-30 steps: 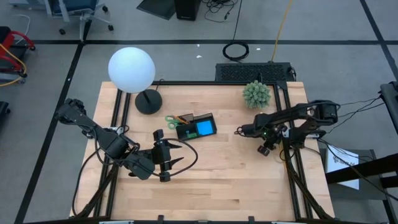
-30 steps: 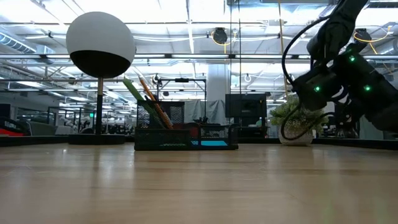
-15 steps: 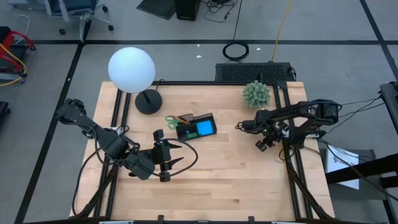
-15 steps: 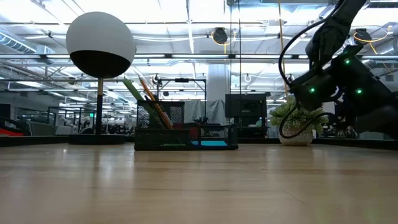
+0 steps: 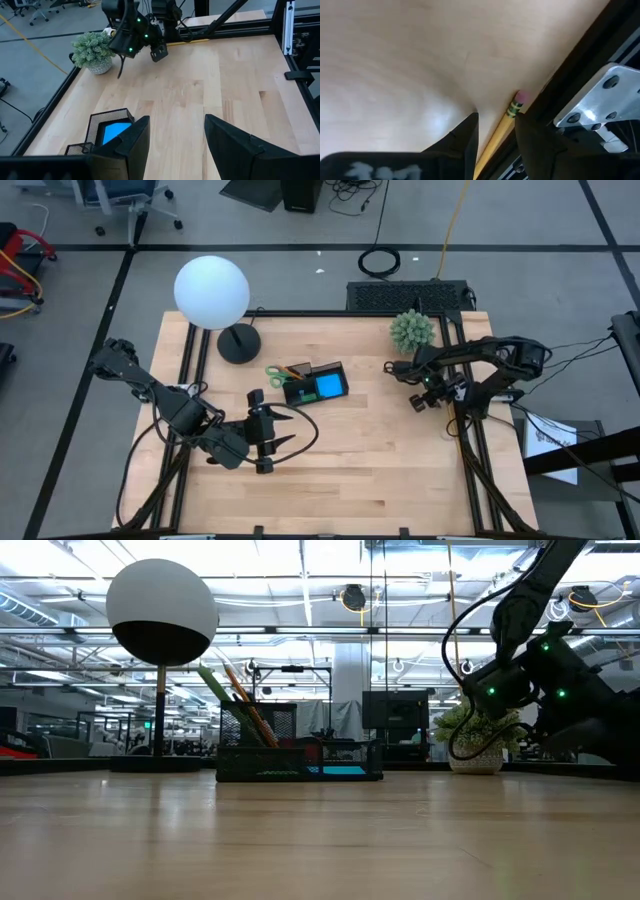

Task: Pick and place office supplies into organizer
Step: Put the yellow pencil into the black desk organizer

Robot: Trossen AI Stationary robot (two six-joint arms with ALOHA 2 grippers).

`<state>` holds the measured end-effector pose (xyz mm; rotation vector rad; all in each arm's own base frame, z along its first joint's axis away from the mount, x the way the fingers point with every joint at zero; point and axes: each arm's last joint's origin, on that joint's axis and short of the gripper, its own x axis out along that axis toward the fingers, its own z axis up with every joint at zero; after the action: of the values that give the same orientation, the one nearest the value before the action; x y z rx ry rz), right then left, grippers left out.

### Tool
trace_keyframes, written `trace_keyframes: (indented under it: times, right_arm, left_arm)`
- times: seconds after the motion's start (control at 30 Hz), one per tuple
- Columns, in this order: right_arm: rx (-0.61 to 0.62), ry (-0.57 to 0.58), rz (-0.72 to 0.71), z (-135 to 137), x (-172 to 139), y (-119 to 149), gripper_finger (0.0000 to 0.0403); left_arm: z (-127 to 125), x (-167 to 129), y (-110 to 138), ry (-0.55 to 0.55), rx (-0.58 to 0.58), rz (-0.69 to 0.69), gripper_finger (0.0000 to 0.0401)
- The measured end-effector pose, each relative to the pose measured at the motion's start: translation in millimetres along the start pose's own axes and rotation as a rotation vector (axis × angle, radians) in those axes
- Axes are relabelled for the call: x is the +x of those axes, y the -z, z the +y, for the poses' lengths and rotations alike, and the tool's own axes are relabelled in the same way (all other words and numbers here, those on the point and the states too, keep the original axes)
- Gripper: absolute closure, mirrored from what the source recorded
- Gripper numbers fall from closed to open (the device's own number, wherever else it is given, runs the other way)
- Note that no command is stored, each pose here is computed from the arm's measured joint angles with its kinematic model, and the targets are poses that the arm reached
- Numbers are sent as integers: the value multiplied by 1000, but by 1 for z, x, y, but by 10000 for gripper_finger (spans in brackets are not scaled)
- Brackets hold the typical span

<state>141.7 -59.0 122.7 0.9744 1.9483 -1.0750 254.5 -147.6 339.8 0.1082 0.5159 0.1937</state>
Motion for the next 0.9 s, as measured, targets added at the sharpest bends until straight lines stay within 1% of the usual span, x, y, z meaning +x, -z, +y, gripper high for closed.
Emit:
trace_keyframes:
  times: [0.3,0.43,0.5,0.6,0.67,0.77,0.9]
  right_arm:
    - [93,-22,19,-9,0,-9,284]
    - [126,-14,71,-12,4,-16,284]
    - [145,1,119,-12,8,-19,284]
    - [133,28,184,-11,15,-23,284]
    - [113,37,201,-8,18,-25,284]
    - [41,14,199,-3,21,-27,284]
    - [-19,-13,188,0,21,-26,285]
  left_arm:
    - [0,0,0,0,1,0,206]
    - [0,0,0,1,1,1,205]
    - [0,0,0,1,1,0,206]
    - [0,0,0,2,2,0,205]
    - [0,0,0,3,2,0,206]
    - [0,0,0,3,4,1,206]
    - [0,0,0,3,14,1,206]
